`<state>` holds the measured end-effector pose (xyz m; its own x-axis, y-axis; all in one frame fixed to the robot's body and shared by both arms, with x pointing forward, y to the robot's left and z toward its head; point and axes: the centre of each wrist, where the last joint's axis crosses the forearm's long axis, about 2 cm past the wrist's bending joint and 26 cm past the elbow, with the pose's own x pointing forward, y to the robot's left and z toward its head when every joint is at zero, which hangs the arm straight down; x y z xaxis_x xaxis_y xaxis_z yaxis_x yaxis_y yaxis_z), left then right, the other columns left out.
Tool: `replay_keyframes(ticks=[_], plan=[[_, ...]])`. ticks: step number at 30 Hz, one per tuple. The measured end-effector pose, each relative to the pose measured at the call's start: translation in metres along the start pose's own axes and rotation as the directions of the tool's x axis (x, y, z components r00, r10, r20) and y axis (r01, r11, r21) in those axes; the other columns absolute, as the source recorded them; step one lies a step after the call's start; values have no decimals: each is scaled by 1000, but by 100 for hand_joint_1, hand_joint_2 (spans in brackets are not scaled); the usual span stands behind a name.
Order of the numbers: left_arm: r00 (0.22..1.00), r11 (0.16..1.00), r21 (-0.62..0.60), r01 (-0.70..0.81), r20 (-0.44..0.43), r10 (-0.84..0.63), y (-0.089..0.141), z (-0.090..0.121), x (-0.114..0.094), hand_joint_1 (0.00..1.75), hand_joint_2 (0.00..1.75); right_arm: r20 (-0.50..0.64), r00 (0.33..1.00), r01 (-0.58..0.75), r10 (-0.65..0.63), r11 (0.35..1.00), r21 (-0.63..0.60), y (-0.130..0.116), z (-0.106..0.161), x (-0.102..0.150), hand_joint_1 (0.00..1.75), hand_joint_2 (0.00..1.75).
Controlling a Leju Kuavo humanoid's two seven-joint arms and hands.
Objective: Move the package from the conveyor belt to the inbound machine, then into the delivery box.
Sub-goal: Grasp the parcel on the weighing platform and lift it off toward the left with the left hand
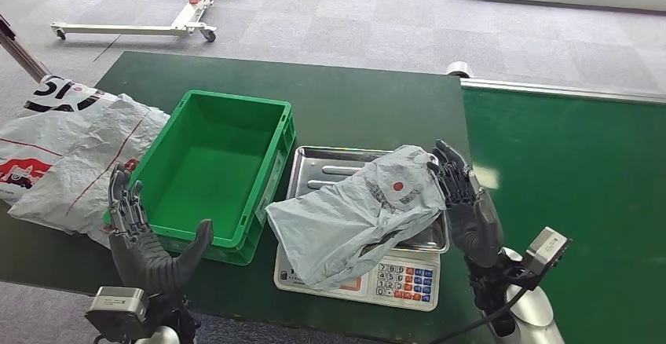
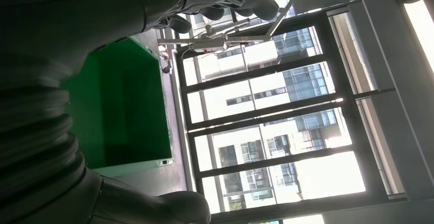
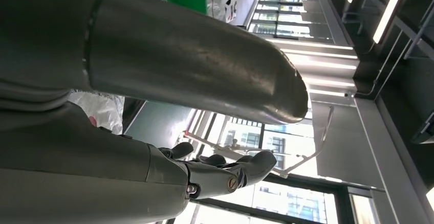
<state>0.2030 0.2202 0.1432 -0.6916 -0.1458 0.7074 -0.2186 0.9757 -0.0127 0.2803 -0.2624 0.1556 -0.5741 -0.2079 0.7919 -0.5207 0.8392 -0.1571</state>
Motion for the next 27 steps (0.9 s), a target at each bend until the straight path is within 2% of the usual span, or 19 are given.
replay_keyframes(ticks=[4,6,8,10,13,15,17,20,23,27], plan=[[1000,1000,1,1,3,-1,-1,-2,-1,0,175,25,996,86,-86,996,23,-1,-1,1,0,0],[1000,1000,4,7,4,-7,0,-2,-2,0,175,52,995,86,-87,996,11,-4,-1,3,0,0],[1000,1000,8,16,5,-16,1,-2,-2,0,175,91,996,0,3,999,-35,-7,-2,6,0,87],[1000,1000,7,22,7,-22,1,-1,-2,0,175,123,976,-165,179,979,-120,-12,-3,13,0,175],[999,997,-72,34,21,-33,-2,0,-3,0,175,138,912,-346,387,904,-252,-15,-2,28,0,175],[997,968,-240,76,44,-68,-11,0,-12,0,175,150,888,-378,435,876,-301,-16,-4,36,0,175],[991,898,-420,133,64,-117,-26,-3,-25,0,175,163,881,-380,445,869,-318,-15,-8,40,0,175],[981,795,-576,191,80,-178,-50,-6,-39,0,175,174,880,-373,442,870,-323,-11,-13,41,0,175],[971,711,-669,219,82,-223,-70,-6,-47,0,175,187,881,-363,434,875,-321,-11,-21,42,0,175],[968,655,-724,216,73,-238,-85,-1,-53,0,175,201,881,-353,428,879,-321,-12,-30,43,0,175]])
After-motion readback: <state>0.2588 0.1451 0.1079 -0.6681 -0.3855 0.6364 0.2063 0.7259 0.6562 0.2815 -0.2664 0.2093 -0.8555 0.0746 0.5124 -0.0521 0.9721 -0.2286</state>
